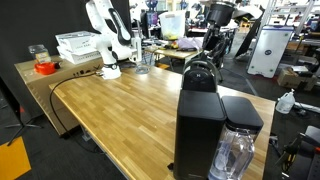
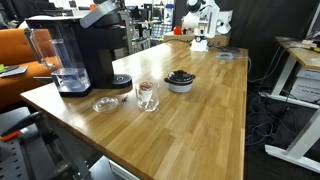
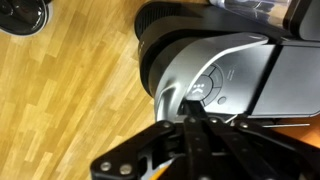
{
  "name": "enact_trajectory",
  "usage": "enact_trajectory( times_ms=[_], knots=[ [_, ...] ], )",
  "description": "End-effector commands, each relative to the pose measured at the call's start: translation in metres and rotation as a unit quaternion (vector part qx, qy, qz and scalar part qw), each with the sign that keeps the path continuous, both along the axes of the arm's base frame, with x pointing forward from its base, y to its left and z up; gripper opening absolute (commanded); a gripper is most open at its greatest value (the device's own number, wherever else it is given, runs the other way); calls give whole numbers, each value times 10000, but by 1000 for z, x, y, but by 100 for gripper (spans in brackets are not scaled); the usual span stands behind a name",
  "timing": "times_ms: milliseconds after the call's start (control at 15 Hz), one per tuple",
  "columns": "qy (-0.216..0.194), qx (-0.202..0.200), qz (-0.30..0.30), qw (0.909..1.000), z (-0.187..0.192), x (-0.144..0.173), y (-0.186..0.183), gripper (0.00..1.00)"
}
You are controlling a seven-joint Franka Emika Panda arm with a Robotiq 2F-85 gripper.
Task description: Close the top compartment of the coffee maker.
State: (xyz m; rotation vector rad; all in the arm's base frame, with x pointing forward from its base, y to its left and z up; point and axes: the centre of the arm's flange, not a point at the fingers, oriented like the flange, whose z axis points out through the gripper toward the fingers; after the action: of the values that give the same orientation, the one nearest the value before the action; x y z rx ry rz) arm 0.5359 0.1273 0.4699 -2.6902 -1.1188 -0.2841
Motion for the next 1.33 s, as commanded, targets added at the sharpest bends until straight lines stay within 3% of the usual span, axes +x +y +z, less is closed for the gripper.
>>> enact_trajectory(
  times_ms=[0,400,1267],
  knots=[
    [-29,84,-405,9991,-16,5,-25,0],
    [104,87,-909,9958,-39,8,-68,0],
    [101,84,-979,9951,-37,9,-61,0]
  ],
)
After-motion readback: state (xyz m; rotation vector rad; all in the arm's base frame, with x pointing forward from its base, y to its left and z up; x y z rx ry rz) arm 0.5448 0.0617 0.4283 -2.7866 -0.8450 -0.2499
